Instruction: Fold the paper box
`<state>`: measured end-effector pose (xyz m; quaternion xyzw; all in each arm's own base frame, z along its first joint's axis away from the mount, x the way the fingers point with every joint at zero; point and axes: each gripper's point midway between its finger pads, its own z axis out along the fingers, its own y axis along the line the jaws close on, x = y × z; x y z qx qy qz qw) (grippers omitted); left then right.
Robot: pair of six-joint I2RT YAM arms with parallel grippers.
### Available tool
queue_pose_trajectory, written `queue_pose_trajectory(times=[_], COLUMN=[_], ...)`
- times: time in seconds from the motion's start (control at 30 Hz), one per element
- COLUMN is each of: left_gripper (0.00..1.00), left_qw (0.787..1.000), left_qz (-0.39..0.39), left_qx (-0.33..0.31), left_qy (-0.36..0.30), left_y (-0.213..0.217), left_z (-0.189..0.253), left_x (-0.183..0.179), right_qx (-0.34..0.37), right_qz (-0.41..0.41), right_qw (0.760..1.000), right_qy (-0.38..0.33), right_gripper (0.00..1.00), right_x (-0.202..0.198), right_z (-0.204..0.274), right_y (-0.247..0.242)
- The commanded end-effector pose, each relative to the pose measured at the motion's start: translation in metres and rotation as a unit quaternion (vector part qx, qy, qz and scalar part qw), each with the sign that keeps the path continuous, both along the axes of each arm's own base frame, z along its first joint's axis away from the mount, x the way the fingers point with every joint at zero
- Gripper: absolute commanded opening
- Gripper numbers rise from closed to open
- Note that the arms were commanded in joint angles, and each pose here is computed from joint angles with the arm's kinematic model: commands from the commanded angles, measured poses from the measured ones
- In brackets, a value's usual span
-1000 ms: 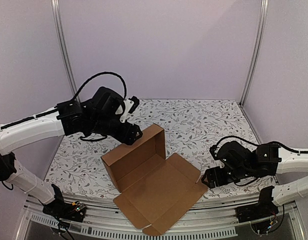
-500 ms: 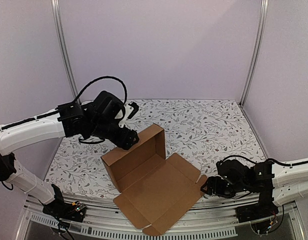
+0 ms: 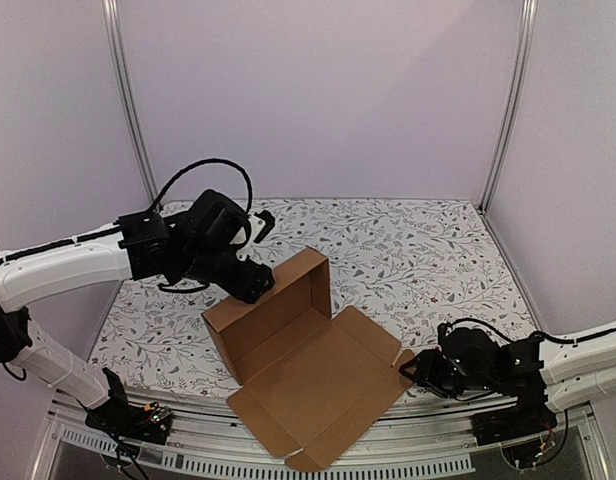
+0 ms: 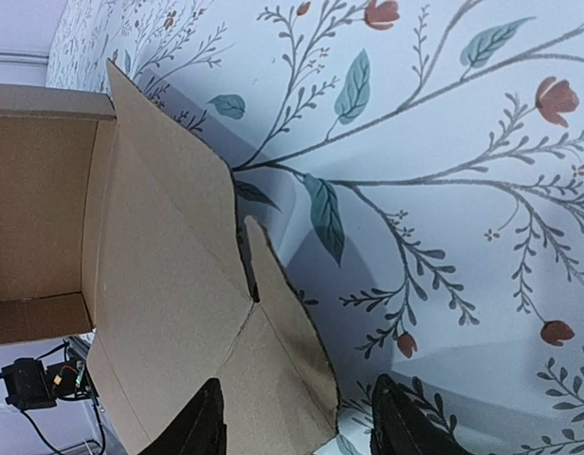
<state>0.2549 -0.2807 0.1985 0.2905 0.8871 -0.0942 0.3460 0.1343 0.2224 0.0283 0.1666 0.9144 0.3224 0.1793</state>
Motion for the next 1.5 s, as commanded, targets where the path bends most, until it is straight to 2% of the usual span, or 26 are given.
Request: queue_pose_trajectory(times=[0.0, 0.23, 0.33, 0.8, 0.9, 0.97, 1.2, 1.47], left_gripper=[0.72, 0.69, 0.68, 0.67, 0.67, 0.67, 0.67, 0.73], left_qw=[1.000, 0.999, 0.999, 0.998, 0.998, 0.998, 0.997, 0.996], left_qz=[0.013, 0.025, 0.028, 0.048, 0.052, 0.056, 0.062, 0.068], left_qx=[-0.020, -0.030, -0.032, -0.027, -0.025, -0.025, -0.030, -0.054], left_qy=[-0.002, 0.008, 0.012, 0.028, 0.030, 0.029, 0.026, -0.004], left_y=[0.003, 0.007, 0.009, 0.021, 0.023, 0.025, 0.030, 0.035], left_z=[0.001, -0.006, -0.007, -0.025, -0.027, -0.028, -0.025, 0.000], left_x=[0.003, 0.005, 0.005, 0.009, 0.010, 0.011, 0.011, 0.013], right_qx=[-0.015, -0.003, -0.001, 0.042, 0.044, 0.045, 0.044, -0.048], right_qz=[-0.024, -0.035, -0.039, -0.034, -0.027, -0.023, 0.002, 0.067], right_qw=[1.000, 0.999, 0.999, 0.994, 0.994, 0.994, 0.992, 0.976], right_qy=[0.002, -0.018, -0.033, -0.092, -0.092, -0.094, -0.120, -0.199], right_gripper=[0.47, 0.30, 0.26, 0.17, 0.09, 0.00, 0.00, 0.00], right_x=[-0.001, 0.005, 0.009, 0.026, 0.026, 0.026, 0.029, 0.041], right_z=[-0.019, -0.020, -0.016, 0.010, 0.009, 0.010, 0.031, 0.101], right_y=[-0.015, -0.017, -0.016, 0.004, 0.007, 0.009, 0.018, 0.022])
